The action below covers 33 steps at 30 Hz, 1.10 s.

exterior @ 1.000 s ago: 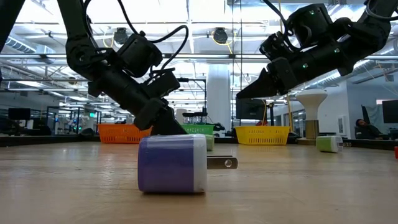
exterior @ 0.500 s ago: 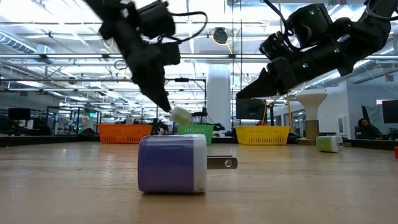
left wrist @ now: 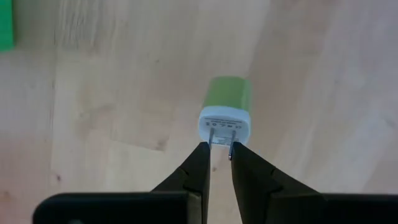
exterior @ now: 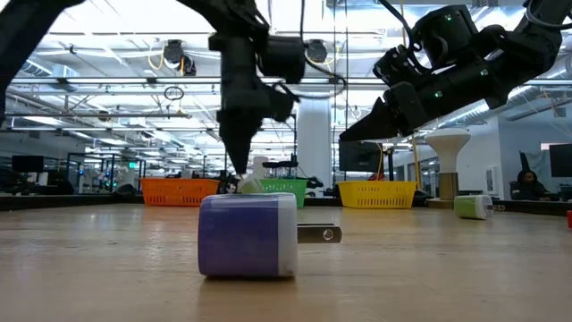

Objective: Pick & Place Office items
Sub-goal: Put the top green charger adapter into the yellow bin

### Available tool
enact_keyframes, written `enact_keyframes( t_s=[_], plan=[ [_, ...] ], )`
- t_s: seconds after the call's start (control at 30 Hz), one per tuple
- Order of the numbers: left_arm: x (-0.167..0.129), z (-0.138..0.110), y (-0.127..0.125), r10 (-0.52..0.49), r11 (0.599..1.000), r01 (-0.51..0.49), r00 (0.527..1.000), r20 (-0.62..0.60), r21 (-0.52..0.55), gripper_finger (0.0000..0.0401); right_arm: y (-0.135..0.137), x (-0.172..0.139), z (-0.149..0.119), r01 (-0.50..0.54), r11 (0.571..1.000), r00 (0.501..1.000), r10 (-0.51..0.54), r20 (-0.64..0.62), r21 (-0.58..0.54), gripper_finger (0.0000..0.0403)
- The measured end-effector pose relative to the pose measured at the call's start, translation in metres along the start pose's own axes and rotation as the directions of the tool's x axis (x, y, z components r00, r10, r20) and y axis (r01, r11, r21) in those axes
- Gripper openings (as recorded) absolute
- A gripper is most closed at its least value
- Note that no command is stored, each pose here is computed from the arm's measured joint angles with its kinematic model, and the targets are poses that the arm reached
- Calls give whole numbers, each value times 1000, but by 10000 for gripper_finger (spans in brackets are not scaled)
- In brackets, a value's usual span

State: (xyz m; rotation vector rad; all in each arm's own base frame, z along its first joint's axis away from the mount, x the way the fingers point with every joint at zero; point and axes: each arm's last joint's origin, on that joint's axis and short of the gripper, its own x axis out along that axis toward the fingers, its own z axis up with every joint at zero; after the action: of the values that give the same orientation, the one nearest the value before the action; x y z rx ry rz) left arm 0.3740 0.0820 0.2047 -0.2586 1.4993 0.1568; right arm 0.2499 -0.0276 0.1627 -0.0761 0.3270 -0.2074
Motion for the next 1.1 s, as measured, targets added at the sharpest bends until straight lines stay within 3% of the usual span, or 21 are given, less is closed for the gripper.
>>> enact_keyframes(
  t_s=[0.2,0.73,0.87,1.1],
  plan=[
    [11,9,2,3,999,-4,999,-53,-33,51,0,0,0,0,1000,1000,0,0,-2,4],
    [7,-6,4,35,994,-56,976,-216,-93,51,0,0,0,0,1000,1000,0,0,-3,4],
    [7,-6,4,36,994,-58,977,-208,-98,51,0,0,0,0,1000,1000,0,0,-3,4],
    [7,-5,4,35,993,-58,979,-202,-104,86,0,0,0,0,1000,1000,0,0,-3,4]
  ],
)
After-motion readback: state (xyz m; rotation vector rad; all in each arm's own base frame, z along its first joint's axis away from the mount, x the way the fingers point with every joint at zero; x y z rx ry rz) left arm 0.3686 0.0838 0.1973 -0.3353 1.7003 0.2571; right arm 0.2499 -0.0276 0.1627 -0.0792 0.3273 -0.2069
